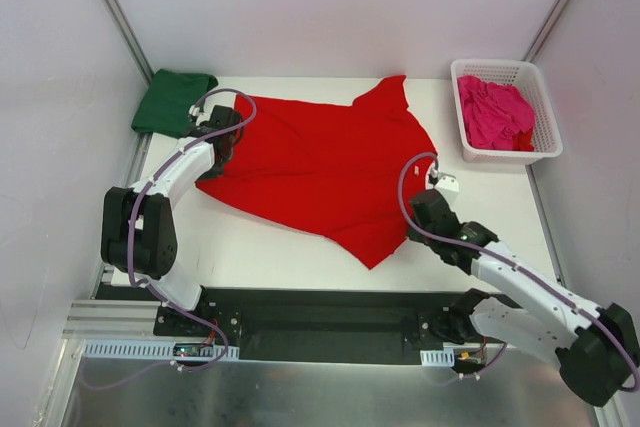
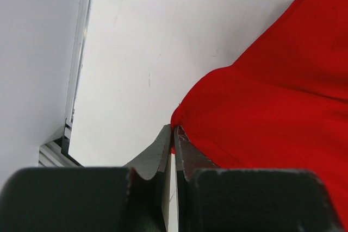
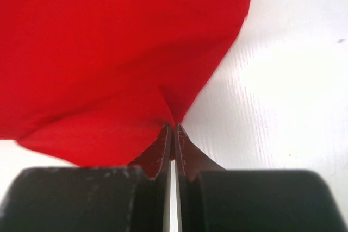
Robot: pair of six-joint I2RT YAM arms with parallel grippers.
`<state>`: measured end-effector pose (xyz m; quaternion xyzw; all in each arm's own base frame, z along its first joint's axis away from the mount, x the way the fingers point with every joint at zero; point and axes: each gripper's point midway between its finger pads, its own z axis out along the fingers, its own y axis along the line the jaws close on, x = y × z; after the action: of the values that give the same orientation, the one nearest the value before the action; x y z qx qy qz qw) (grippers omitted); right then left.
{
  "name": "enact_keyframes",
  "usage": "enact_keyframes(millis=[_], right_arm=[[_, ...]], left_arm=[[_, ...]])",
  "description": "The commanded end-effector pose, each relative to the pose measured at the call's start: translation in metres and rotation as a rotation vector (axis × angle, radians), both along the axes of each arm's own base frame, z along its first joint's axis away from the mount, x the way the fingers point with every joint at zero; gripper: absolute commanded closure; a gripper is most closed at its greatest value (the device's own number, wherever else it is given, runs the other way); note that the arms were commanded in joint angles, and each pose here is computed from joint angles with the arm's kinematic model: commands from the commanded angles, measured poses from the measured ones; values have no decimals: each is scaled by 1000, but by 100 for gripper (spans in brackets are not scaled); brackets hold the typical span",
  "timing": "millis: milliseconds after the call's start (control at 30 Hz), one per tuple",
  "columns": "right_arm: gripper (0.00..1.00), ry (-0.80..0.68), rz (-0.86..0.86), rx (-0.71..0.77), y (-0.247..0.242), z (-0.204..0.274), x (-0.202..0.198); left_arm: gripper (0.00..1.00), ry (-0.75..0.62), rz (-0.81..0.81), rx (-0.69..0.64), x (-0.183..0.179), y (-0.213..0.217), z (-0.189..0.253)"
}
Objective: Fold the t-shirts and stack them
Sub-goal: Grap the side of the flattened tshirt closest away from the robot with both arms, then fold the flattened tshirt in 1/3 of the way
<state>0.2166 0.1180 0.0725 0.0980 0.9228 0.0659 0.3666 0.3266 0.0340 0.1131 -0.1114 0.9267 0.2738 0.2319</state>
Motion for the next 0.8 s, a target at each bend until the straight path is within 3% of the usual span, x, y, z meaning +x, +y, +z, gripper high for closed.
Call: enact_keyframes(millis=[0,400,767], right_arm=[[98,-98,-37,-56,-21,55,4],[99,-233,-64,-114,-28,118,28],[98,-266,-71,-131,-20,139,64]], left_arm=[[100,-19,5,-27,4,-2,7],[100,-40,-3,-30,9,-3,15],[100,-83,-18,-24,27,-5,33]])
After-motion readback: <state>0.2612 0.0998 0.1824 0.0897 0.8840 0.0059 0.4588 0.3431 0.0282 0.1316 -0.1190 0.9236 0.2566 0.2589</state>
